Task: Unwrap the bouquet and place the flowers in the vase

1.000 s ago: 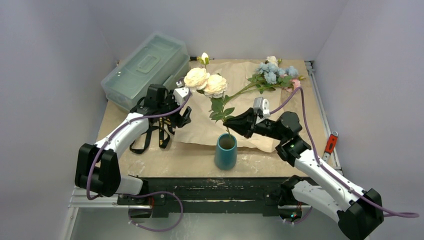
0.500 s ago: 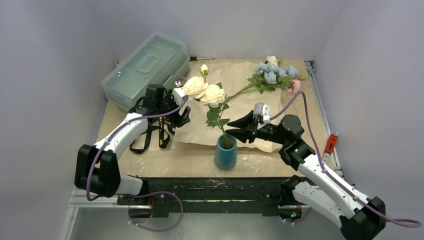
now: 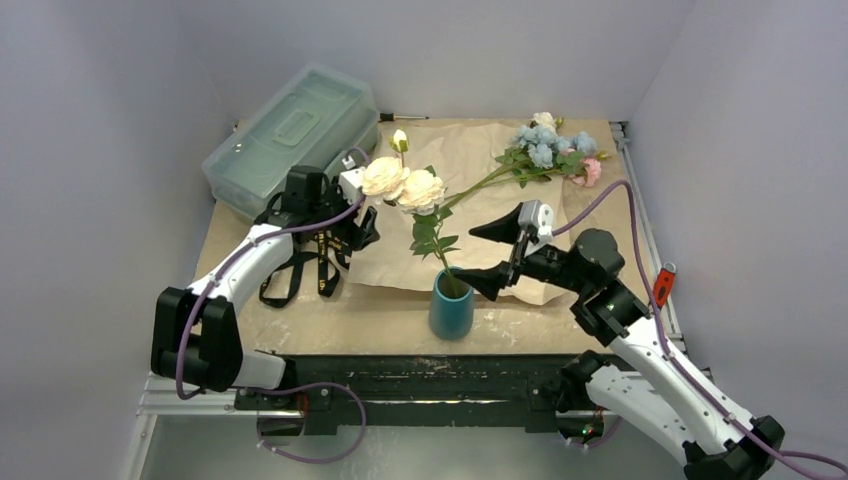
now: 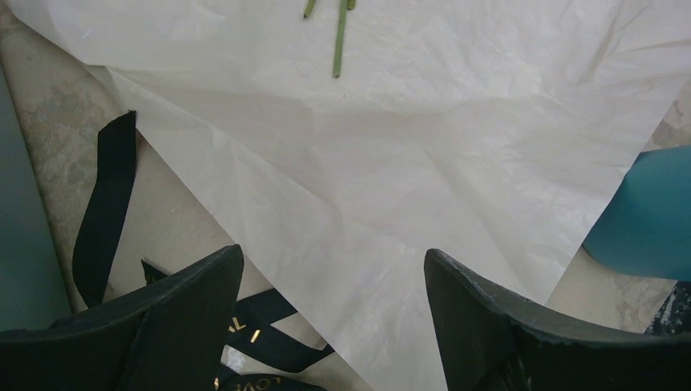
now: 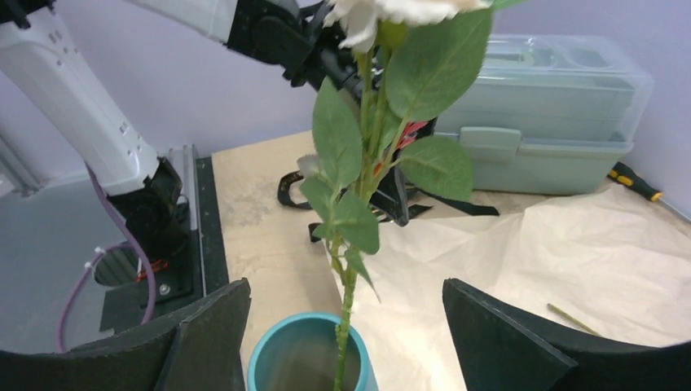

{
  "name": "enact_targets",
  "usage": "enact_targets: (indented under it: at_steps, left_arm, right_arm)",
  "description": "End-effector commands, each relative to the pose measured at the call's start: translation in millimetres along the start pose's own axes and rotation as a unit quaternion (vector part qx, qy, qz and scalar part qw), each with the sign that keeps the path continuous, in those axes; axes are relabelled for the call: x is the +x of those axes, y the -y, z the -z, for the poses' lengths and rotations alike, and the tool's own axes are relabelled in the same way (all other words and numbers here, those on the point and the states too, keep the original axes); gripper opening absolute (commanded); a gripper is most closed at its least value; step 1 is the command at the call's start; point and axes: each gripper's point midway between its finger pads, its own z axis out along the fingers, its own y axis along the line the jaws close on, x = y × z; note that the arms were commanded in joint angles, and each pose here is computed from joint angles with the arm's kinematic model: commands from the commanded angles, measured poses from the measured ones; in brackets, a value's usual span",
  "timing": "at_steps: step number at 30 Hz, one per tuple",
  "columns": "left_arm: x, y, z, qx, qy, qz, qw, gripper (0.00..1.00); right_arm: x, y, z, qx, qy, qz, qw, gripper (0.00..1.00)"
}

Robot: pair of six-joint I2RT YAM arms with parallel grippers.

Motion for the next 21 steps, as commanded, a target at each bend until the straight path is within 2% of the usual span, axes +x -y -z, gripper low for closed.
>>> enact_targets:
  at_steps: [1, 5, 8, 10, 13, 17, 21]
  left_arm:
    - [-30, 1, 8, 0.021, 0.065, 0.016, 0.998, 0.82]
    - [-51, 4, 23, 0.041, 0.12, 0.018, 0.992, 0.84]
    - [-66, 4, 32, 0.039, 0.151, 0.021, 0.987, 0.85]
    - [-73, -1, 36, 0.031, 0.163, 0.035, 0.985, 0.86]
    - [-79, -10, 38, 0.017, 0.167, 0.051, 0.984, 0.86]
    - [-85, -20, 35, 0.002, 0.167, 0.067, 0.984, 0.86]
    - [-91, -30, 33, -0.015, 0.179, 0.07, 0.981, 0.85]
  right_arm:
    - [-41, 16, 6, 0.067, 0.029, -0.002, 0.997, 0.98]
    - [-65, 39, 6, 0.133, 0.055, -0.038, 0.989, 0.98]
    - [-86, 62, 12, 0.196, 0.089, -0.072, 0.974, 0.98]
    - [-95, 84, 18, 0.253, 0.111, -0.114, 0.954, 0.98]
    - [-98, 124, 33, 0.341, 0.132, -0.181, 0.913, 0.96]
    - [-78, 172, 37, 0.4, 0.085, -0.225, 0.884, 0.93]
    - [-51, 221, 40, 0.446, 0.041, -0.292, 0.845, 0.9]
